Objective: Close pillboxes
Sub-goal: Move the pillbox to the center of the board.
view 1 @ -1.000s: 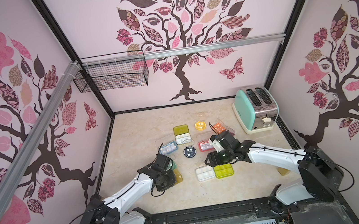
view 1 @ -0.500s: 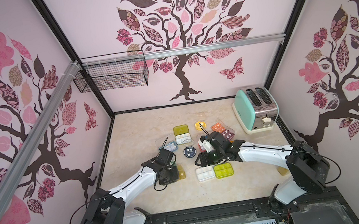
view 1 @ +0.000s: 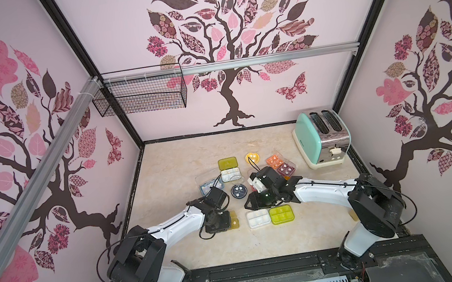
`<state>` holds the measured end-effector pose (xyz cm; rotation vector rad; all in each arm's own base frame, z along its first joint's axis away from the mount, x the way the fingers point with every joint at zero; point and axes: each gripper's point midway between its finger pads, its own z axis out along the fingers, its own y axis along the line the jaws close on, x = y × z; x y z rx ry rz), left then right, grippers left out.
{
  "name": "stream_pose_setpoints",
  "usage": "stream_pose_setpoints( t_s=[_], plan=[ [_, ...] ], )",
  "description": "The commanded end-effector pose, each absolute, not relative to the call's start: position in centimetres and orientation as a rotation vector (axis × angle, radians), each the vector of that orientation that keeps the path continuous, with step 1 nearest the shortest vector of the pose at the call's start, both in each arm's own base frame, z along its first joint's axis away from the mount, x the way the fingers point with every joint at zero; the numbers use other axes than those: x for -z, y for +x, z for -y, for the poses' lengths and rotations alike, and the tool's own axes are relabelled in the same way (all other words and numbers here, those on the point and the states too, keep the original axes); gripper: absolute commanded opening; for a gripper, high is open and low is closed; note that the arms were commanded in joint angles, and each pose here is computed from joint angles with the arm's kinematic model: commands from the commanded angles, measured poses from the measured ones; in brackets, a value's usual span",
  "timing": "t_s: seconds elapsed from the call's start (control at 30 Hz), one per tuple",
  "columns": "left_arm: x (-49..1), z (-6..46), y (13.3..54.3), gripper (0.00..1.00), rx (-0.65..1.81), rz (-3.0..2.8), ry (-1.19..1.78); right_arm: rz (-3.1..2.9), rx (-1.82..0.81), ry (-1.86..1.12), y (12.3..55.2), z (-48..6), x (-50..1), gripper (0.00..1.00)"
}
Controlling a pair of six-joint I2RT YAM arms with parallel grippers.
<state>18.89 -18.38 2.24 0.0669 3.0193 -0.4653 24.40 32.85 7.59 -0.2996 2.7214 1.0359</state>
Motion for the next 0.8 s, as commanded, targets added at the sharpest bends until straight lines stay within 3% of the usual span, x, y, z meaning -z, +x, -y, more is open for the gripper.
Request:
stream_pose_setpoints(
  t_s=[0.0, 0.77],
  plan=[
    [-2.5, 19.0, 19.6, 0.12, 0.479, -2.991, 0.057, -2.691, -1.085, -0.325, 24.9, -34.3, -8.7, 0.45],
    [-2.1, 19.9, 19.8, 0.18, 0.486, -2.991, 0.060, -2.698, -1.076, -0.403, 25.7, -36.1, -7.7, 0.35]
  ],
)
